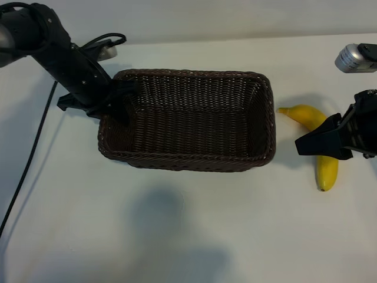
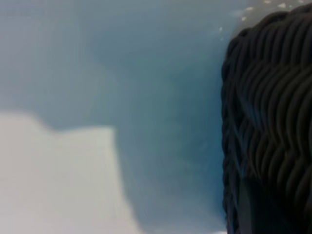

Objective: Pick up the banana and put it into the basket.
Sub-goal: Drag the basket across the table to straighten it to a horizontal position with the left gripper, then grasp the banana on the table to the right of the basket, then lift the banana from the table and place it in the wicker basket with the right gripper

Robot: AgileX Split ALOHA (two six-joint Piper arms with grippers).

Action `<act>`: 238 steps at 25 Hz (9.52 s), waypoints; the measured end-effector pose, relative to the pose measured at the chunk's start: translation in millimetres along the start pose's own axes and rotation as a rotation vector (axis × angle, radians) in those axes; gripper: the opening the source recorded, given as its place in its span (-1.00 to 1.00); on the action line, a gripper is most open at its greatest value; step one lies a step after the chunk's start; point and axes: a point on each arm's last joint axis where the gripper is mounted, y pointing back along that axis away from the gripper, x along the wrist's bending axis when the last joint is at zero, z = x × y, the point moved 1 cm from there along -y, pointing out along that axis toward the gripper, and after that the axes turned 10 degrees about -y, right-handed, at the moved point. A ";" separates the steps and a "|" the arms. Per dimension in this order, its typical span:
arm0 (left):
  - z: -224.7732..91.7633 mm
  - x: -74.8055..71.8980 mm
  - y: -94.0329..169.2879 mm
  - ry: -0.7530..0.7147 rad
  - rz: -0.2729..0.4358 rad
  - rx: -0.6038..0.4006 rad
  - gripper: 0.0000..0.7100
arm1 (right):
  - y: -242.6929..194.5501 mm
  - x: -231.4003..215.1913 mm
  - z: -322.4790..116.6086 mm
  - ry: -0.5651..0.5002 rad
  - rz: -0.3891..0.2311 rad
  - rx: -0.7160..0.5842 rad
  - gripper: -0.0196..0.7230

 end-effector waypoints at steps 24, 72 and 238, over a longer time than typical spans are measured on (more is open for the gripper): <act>-5.6 -4.7 18.0 0.008 0.040 0.009 0.35 | 0.0 0.1 -0.1 0.000 0.001 0.001 0.32; -163.9 -1.8 196.3 0.116 0.524 -0.171 0.35 | 0.0 0.1 -0.1 -0.007 0.001 0.001 0.32; -401.1 -59.7 132.0 -0.064 0.562 -0.931 0.35 | -83.5 20.9 110.7 0.631 -0.459 0.315 0.19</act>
